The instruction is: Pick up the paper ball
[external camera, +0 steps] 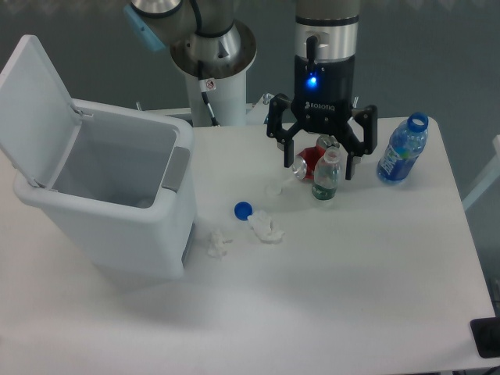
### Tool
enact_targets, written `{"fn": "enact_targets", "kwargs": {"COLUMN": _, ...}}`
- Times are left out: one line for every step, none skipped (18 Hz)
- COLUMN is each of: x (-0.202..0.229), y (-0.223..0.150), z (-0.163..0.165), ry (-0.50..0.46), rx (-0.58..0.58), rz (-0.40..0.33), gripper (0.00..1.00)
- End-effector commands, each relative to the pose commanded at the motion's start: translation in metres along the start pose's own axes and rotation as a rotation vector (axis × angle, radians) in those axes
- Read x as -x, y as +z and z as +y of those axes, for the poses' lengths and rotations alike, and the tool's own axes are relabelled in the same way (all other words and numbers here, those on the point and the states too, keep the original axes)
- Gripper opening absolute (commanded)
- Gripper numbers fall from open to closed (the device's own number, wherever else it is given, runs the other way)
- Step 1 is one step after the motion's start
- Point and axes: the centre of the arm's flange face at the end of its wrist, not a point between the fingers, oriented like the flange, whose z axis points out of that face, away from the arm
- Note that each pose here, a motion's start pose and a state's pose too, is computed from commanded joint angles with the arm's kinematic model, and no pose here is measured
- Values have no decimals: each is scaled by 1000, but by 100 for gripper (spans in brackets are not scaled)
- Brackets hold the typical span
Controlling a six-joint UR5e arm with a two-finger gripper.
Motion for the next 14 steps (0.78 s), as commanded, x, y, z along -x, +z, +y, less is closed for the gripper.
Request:
{"fn": "enact_targets", "kwargs": {"x": 0, "y": 0, "z": 0, "ry": 3, "rx": 1, "rz": -2, "gripper": 100}}
{"fn": "enact_targets", "kwargs": {"x": 0, "y": 0, "z": 0, "ry": 6, "rx": 3, "rz": -4, "gripper": 100}}
{"fn": "enact_targets", "kwargs": {"x": 0, "y": 0, "z": 0, "ry": 7, "rx": 3, "rz": -4, "gripper": 100}}
{"fn": "enact_targets", "kwargs": {"x": -1, "y": 1, "z": 1, "ry": 6, "rx": 5, "rz": -1, "gripper": 100}}
{"fn": "enact_targets", "kwargs": {"x": -1, "y": 3, "z": 3, "ry": 3, "rx": 10, "rz": 2, "gripper": 100}}
{"fn": "enact_targets", "kwargs": {"x": -4, "y": 8, "z": 7, "ry": -1, "rx": 24, "rz": 10, "gripper": 100}}
{"fn": "enact_targets", "kwargs": {"x": -7, "y": 12, "z": 13, "ry": -3, "rx": 50, "rz": 6, "gripper": 100}}
{"fn": "enact_targets", "kwargs": {"x": -9, "y": 18, "z": 18, "ry": -2, "rx": 79, "rz": 3, "gripper": 100}}
{"fn": "enact_targets", "kwargs": {"x": -9, "y": 24, "z": 21, "ry": -3, "rx": 98, "rz": 6, "gripper": 100}}
{"fn": "enact_targets", "kwargs": {"x": -14, "y": 31, "z": 22, "ry": -3, "rx": 109, "rz": 19, "gripper": 100}}
{"fn": "enact_targets", "kwargs": {"x": -21, "y": 40, "z": 30, "ry": -8, "rx": 124, "rz": 39, "gripper": 100}}
{"fn": "enact_targets", "kwargs": {"x": -26, "y": 46, "z": 35, "ry": -9, "rx": 137, "rz": 49, "gripper": 100}}
{"fn": "enact_targets", "kwargs": {"x": -28, "y": 49, "z": 38, "ry": -11, "rx": 147, "rz": 54, "gripper": 100}}
{"fn": "enact_targets", "kwargs": {"x": -30, "y": 53, "z": 40, "ry": -12, "rx": 155, "rz": 62, "gripper": 100}}
